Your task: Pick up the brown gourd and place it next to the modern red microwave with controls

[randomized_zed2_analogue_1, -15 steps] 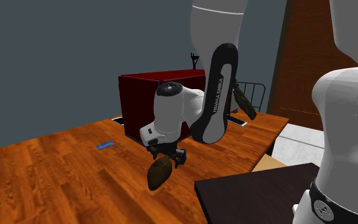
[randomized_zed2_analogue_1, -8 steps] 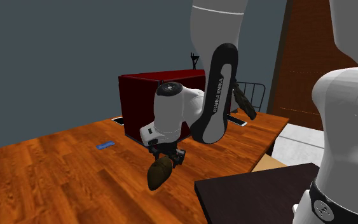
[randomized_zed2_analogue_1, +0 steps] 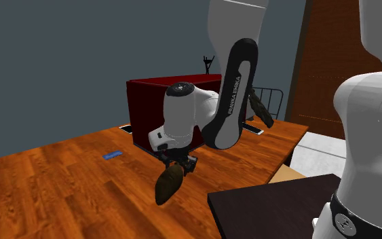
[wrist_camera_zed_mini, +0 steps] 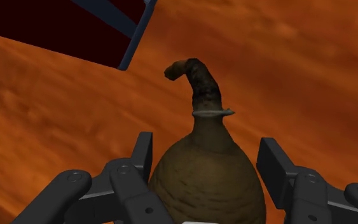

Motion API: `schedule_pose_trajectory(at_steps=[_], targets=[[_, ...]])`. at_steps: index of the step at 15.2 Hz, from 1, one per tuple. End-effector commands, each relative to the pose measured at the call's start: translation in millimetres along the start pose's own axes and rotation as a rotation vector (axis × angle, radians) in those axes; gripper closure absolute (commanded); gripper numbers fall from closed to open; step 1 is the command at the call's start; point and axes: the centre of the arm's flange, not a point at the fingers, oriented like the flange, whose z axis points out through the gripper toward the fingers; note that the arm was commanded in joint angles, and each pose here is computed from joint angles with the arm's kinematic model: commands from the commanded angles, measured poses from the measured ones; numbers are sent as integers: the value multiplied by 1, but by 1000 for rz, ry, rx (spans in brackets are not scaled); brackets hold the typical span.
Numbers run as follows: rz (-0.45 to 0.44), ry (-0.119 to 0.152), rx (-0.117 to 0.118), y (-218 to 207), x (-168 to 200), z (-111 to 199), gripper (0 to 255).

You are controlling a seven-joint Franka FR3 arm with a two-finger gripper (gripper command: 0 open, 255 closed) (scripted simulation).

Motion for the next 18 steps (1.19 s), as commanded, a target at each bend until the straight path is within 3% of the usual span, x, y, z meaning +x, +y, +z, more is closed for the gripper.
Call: schedule_pose_trajectory(at_steps=[1,18], targets=[[0,0,0,1,-4,-11,255],[0,0,0,19,-30,-95,255]])
